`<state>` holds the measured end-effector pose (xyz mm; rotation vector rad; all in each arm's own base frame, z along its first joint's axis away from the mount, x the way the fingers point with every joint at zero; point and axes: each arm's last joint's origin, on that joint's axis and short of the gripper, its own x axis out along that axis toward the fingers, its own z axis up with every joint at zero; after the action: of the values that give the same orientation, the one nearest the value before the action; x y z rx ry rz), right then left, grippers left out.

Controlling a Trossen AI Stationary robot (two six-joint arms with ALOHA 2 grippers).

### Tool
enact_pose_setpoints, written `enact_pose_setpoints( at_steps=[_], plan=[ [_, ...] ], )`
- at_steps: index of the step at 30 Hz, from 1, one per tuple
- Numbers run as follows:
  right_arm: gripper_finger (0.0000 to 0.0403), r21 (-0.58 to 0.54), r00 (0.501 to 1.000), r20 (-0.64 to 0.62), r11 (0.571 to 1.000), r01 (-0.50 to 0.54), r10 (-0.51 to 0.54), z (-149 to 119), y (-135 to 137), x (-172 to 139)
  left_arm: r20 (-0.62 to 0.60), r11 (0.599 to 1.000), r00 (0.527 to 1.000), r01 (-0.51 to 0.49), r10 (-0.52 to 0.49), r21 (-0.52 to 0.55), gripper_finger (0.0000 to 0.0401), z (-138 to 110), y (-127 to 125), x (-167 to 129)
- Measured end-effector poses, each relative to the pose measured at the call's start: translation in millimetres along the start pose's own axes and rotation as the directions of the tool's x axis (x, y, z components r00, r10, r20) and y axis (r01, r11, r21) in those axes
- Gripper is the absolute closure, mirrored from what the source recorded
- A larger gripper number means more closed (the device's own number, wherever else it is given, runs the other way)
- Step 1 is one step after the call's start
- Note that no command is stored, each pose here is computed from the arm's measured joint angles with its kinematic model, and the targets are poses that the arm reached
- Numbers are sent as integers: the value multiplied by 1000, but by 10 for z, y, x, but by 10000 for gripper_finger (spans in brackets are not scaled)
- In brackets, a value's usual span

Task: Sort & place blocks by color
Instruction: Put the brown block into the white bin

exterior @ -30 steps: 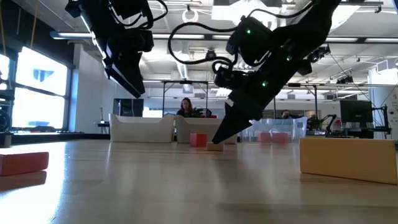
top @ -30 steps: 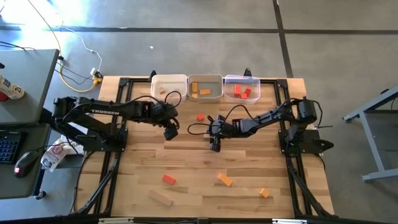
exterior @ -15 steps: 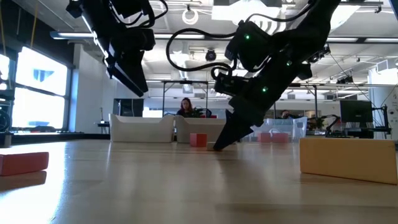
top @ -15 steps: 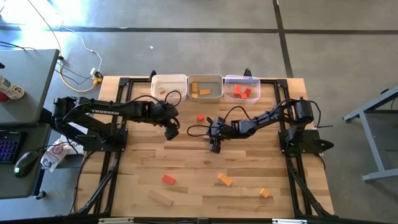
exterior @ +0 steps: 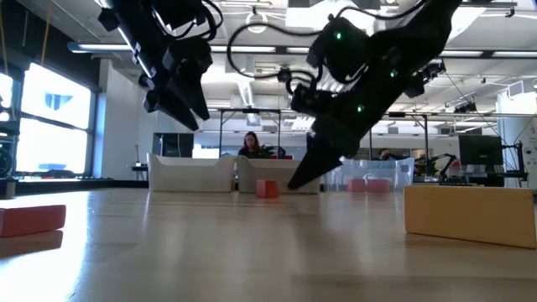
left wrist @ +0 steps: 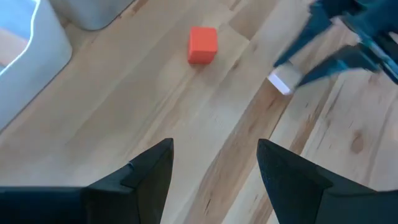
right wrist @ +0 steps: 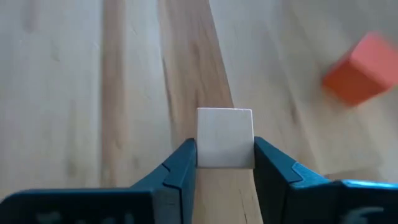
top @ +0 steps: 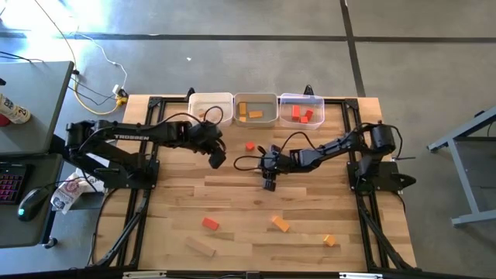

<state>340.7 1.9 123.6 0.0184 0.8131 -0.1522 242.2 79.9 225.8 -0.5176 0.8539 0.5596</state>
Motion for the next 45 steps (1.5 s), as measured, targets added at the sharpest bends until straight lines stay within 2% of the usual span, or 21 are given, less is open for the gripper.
enact_pose_setpoints(
  at_steps=[4, 7, 11, 16, 23, 30, 35, 41, 45],
  plan=[
    [305, -30, 998, 54, 999, 14, -13, 93, 57, -129, 19, 997, 999, 51, -50, -61, 184, 69, 61, 5],
    [305, -59, 995, 92, 997, 40, -34, 153, 93, -219, 35, 989, 991, 130, -127, -74, 184, 119, 69, 3],
    [305, -108, 989, 127, 990, 88, -74, 201, 124, -302, 58, 967, 973, 229, -224, -115, 184, 172, 49, -6],
    [305, -180, 967, 221, 969, 169, -127, 296, 164, -378, 95, 942, 953, 300, -288, -153, 184, 223, 15, -19],
    [305, -262, 919, 364, 929, 260, -155, 450, 193, -477, 116, 935, 946, 319, -304, -152, 184, 244, 1, -25],
    [305, -325, 857, 479, 869, 372, -187, 570, 187, -534, 186, 911, 925, 366, -333, -191, 184, 313, -27, -46],
    [305, -311, 826, 518, 852, 422, -220, 617, 157, -558, 238, 899, 903, 403, -358, -173, 184, 358, -69, -68],
    [305, -293, 813, 528, 846, 446, -245, 638, 96, -559, 301, 883, 865, 453, -401, -127, 184, 400, -162, -106],
    [305, -282, 795, 555, 845, 455, -243, 666, 102, -578, 305, 884, 863, 453, -402, -114, 184, 398, -178, -109]
  ],
)
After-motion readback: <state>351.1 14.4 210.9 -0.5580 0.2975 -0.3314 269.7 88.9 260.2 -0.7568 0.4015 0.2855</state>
